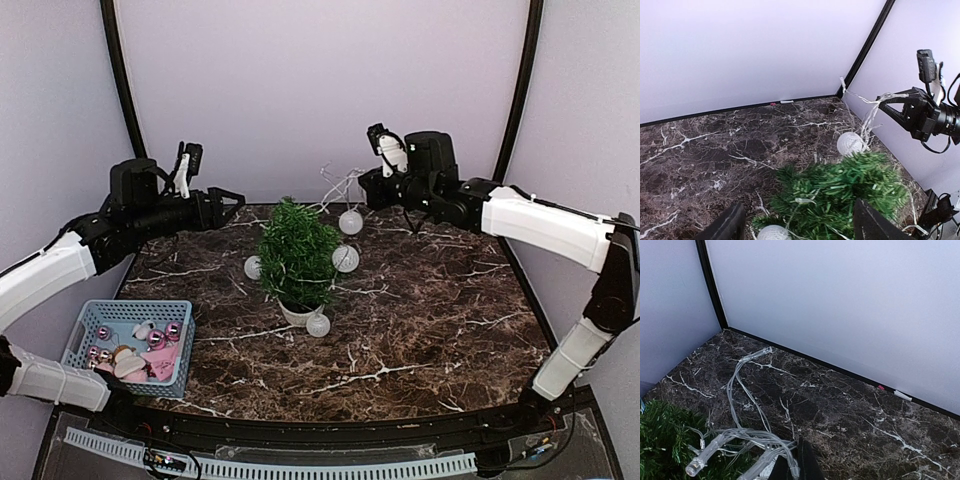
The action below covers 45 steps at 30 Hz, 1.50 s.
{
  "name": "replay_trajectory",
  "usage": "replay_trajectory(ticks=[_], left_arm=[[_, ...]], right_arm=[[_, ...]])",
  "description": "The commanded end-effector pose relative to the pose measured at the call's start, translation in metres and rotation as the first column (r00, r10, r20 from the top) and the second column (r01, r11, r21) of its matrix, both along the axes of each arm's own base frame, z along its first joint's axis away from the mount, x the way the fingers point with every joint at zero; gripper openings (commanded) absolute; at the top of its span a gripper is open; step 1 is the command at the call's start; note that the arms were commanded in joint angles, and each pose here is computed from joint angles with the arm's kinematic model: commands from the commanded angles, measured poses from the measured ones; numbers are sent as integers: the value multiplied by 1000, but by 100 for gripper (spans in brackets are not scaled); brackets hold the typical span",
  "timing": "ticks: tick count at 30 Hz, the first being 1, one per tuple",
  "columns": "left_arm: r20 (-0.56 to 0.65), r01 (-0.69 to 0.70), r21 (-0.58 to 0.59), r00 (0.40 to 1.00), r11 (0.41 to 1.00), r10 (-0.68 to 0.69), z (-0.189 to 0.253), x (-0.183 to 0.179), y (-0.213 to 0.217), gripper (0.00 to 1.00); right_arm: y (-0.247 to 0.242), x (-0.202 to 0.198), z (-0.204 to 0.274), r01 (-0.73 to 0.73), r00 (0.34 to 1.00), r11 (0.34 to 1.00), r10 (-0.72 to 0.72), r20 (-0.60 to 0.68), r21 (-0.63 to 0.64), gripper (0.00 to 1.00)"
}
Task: Decorate the small christmas tree
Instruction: Wrap the side of the string light in the gap of the branches.
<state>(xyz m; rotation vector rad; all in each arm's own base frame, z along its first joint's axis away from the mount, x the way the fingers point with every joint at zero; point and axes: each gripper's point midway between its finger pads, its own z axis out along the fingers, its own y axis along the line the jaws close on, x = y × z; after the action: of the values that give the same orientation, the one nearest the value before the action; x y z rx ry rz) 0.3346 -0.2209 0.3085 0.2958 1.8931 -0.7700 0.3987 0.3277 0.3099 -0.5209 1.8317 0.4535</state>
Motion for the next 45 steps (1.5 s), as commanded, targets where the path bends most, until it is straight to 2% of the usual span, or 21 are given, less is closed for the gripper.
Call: replay_trajectory(ticks=[1, 5, 7, 11, 13, 16, 19, 22, 27, 36, 38, 41, 42, 45], left_arm=[[87, 39, 111, 995, 993, -49, 14, -26, -11, 77], [138, 65, 173, 986, 983, -90, 21, -46, -37, 80], [157, 20, 210, 986, 978, -54, 19, -50, -43, 80], [170, 33, 208, 983, 977, -69, 17, -72, -67, 80], [131, 23, 172, 990, 985, -46, 10, -79, -71, 80], [-3, -44, 103, 999, 994, 45, -22, -81, -60, 77], [-101, -94, 46, 990, 995, 98, -50, -84, -53, 65], [-140, -96, 10, 986, 995, 96, -57, -86, -55, 61], [-186, -122, -3, 975, 992, 120, -70, -81, -57, 68], [-212, -87, -42, 974, 995, 77, -80, -69, -71, 61], [-213, -82, -48, 974, 995, 70, -81, -67, -75, 55], [-214, -95, -43, 973, 995, 83, -85, -62, -74, 39], [-212, -99, -42, 973, 994, 88, -86, -62, -74, 36], [-212, -111, -38, 972, 993, 101, -88, -58, -71, 18]], right_arm=[[-15, -8, 13, 18, 999, 999, -17, 34, -48, 0], [-20, -15, 13, 22, 1000, 998, -20, 20, -65, 0], [-23, -18, 13, 23, 1000, 997, -22, 15, -70, 0], [-25, -22, 9, 28, 1000, 997, -28, 2, -71, 0], [-25, -23, 8, 33, 999, 997, -34, -3, -65, 0], [-30, -23, 9, 62, 998, 997, -63, -10, -48, 0], [-35, -24, 9, 88, 996, 995, -89, -20, -35, 0], [-39, -26, 8, 106, 994, 994, -107, -32, -32, 0], [-49, -32, 4, 134, 990, 990, -136, -45, -32, 0], [-52, -40, 1, 136, 989, 991, -137, -63, -16, 0], [-54, -41, 1, 141, 988, 990, -141, -63, -9, 0], [-55, -42, 0, 144, 987, 990, -143, -67, -4, 0], [-55, -43, -1, 144, 987, 990, -144, -70, -6, 0], [-55, -43, -4, 147, 986, 989, -147, -75, -9, 0]])
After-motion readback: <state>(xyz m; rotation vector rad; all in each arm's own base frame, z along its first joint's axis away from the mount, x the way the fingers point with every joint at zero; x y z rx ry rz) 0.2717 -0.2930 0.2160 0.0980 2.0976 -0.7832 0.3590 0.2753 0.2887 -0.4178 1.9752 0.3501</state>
